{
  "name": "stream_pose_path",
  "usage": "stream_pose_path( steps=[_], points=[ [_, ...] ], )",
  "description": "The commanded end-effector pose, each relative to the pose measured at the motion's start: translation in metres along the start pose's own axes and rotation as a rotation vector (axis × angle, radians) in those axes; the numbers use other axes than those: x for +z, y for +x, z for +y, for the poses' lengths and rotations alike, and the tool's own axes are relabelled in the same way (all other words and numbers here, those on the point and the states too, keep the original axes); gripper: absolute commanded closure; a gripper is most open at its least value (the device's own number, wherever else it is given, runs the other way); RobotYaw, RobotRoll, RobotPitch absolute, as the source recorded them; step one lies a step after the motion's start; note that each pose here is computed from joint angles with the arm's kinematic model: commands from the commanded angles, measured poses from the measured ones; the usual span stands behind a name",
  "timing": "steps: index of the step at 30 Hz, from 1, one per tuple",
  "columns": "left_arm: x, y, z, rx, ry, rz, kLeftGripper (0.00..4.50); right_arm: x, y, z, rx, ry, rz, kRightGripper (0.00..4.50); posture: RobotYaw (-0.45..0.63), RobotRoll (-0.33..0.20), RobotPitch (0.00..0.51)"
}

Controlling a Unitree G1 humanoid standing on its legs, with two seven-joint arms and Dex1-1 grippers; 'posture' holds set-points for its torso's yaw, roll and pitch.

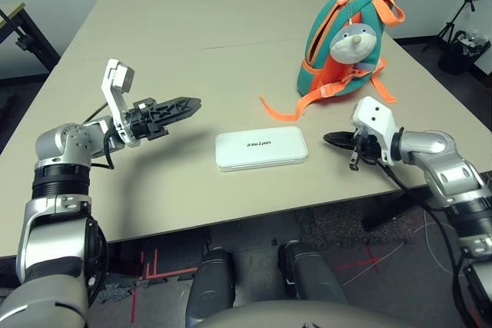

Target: Put the pencil case into the backpack and zip it.

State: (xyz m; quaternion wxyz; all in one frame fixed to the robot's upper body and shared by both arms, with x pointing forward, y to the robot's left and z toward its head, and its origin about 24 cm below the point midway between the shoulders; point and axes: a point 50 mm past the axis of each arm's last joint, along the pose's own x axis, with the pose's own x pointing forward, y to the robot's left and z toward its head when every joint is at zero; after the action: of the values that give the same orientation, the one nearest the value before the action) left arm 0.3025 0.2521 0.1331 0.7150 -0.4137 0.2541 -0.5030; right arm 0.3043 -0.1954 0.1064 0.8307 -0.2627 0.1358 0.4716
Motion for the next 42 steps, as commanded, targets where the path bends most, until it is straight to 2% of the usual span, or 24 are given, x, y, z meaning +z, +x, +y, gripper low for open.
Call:
stream_pose_path(
  steps=[1,16,30,42],
  points=[
    [-0.009,-0.002,0.007,0.035,-0.074,0.071,0.0,0.002,0.004,-0.003,0.015,-0.031,0.011,4.49,-0.12,0.0,0.055],
    [-0.025,0.005,0.033,0.136,-0.071,0.197,0.0,0.002,0.003,-0.02,-0.034,-0.07,0.035,4.49,-0.14,0.0,0.059],
    [-0.028,0.011,0.049,0.213,-0.064,0.219,0.0,-0.009,0.01,-0.031,-0.077,-0.076,0.086,4.49,-0.15,0.0,0.058],
    [-0.039,0.01,0.057,0.234,-0.085,0.253,0.0,-0.02,0.023,-0.015,0.02,-0.096,0.137,4.49,-0.15,0.0,0.064]
  ],
)
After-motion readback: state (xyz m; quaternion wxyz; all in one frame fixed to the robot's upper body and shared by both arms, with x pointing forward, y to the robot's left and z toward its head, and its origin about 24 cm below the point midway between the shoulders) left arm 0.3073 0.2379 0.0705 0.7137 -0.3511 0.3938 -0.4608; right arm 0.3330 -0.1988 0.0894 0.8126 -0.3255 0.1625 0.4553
